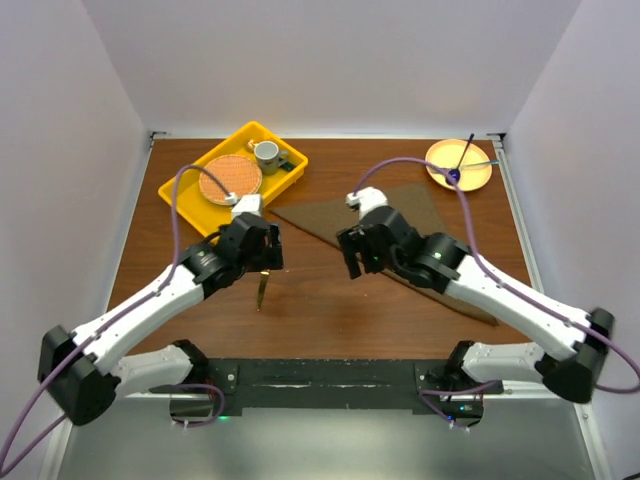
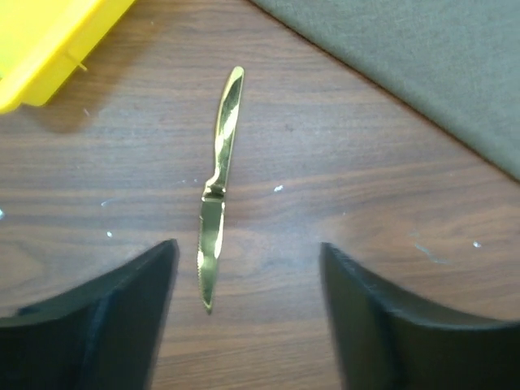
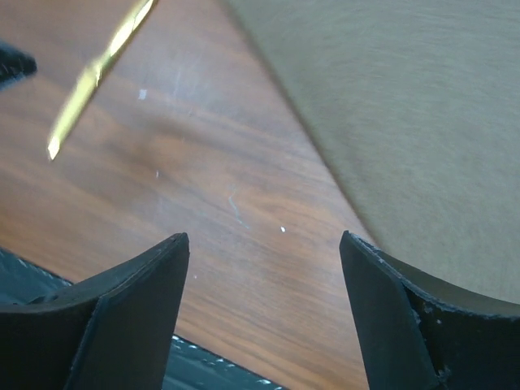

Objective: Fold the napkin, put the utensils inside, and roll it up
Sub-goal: Grab a utensil with the right arm

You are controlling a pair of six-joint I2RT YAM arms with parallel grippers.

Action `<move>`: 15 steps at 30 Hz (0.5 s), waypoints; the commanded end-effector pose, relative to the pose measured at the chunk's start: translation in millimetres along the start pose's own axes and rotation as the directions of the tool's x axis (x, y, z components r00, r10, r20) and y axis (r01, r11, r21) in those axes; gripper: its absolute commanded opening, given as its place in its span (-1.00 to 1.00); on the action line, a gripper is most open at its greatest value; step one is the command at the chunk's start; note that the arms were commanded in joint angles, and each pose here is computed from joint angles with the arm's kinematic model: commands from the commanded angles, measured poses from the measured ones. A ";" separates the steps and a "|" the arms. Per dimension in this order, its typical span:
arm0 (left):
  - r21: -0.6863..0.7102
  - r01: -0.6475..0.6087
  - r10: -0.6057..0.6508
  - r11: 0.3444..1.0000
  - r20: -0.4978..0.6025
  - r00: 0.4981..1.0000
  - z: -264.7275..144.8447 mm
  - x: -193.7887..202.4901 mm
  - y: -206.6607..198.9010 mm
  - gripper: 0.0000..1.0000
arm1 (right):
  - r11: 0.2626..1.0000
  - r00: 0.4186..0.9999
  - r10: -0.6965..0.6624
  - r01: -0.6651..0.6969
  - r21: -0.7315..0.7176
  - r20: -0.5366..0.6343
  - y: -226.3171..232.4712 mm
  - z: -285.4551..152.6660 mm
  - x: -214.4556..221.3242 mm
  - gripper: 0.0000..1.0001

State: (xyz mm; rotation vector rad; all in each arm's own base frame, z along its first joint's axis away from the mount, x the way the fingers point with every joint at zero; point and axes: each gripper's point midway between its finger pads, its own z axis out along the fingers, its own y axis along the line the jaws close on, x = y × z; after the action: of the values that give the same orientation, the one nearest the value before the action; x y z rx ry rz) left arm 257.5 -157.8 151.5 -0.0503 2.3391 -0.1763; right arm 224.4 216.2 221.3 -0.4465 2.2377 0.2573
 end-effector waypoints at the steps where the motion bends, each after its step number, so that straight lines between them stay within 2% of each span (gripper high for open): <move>1: 0.079 0.171 -0.181 0.982 0.153 0.972 -33.7 -37.2 7.1 0.90 | 0.945 0.955 -0.296 0.288 -0.157 -0.029 33.3 38.7 2.9 0.67; 2: 0.074 0.229 -0.238 0.971 0.175 0.955 -42.6 -43.3 11.9 0.92 | 0.934 0.952 -0.299 0.306 -0.183 0.065 46.2 46.7 -15.6 0.68; 3: 0.057 0.262 -0.269 0.963 0.191 0.944 -48.2 -47.2 17.3 0.96 | 0.889 0.924 -0.368 0.383 -0.251 0.106 58.3 54.8 -8.7 0.70; 4: -0.015 0.305 -0.294 0.952 0.222 0.930 -59.9 -53.7 34.5 0.97 | 0.856 0.901 -0.396 0.432 -0.285 0.175 69.7 60.3 -13.4 0.71; 5: -0.040 0.389 -0.368 0.920 0.247 0.896 -68.9 -58.2 42.9 0.97 | 0.823 0.868 -0.392 0.478 -0.306 0.303 88.4 66.0 -33.4 0.76; 6: -0.073 0.430 -0.397 0.900 0.272 0.877 -76.8 -62.9 52.4 0.97 | 0.770 0.826 -0.434 0.548 -0.327 0.360 98.5 71.7 -29.7 0.85; 7: -0.116 0.460 -0.408 0.880 0.311 0.858 -93.8 -71.0 65.7 0.93 | 0.786 0.821 -0.402 0.536 -0.307 0.405 103.4 74.7 -43.8 0.96; 8: -0.111 0.494 -0.436 0.862 0.333 0.836 -101.9 -77.0 68.9 0.88 | 0.813 0.838 -0.362 0.498 -0.301 0.409 112.8 96.5 -50.6 0.97; 9: -0.098 0.503 -0.442 0.859 0.354 0.824 -112.9 -86.7 70.0 0.82 | 0.843 0.862 -0.276 0.430 -0.324 0.424 128.0 93.5 -85.3 0.90; 10: -0.082 0.488 -0.430 0.869 0.365 0.826 -120.7 -92.7 69.9 0.79 | 0.852 0.905 -0.291 0.392 -0.346 0.310 131.6 111.8 -71.9 0.81; 11: -0.061 0.481 -0.426 0.875 0.376 0.823 -126.9 -98.6 69.0 0.73 | 0.871 0.948 -0.276 0.317 -0.375 0.160 143.1 150.1 -44.6 0.70; 12: -0.020 0.479 -0.434 0.878 0.391 0.811 -135.5 -108.5 65.0 0.70 | 0.866 0.957 -0.236 0.285 -0.412 0.166 164.6 152.3 -75.2 0.46; 13: 0.005 0.464 -0.426 0.886 0.408 0.808 -145.4 -113.7 65.8 0.67 | 0.875 0.969 -0.242 0.243 -0.418 0.057 166.6 164.5 -58.0 0.32; 14: 0.029 0.460 -0.429 0.887 0.419 0.800 -152.5 -118.3 65.5 0.62 | 0.895 0.974 -0.217 0.173 -0.411 -0.060 173.6 197.4 -30.0 0.20; 15: 0.072 0.459 -0.442 0.886 0.438 0.783 -161.9 -127.1 62.6 0.59 | 0.892 0.981 -0.184 0.145 -0.427 -0.052 185.0 199.0 -45.7 0.18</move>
State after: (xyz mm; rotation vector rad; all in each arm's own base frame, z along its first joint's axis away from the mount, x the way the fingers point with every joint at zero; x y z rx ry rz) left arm 240.0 -83.7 306.1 -0.5978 1.9444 -0.2938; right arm 312.1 420.5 154.0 -0.9913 2.0413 0.5183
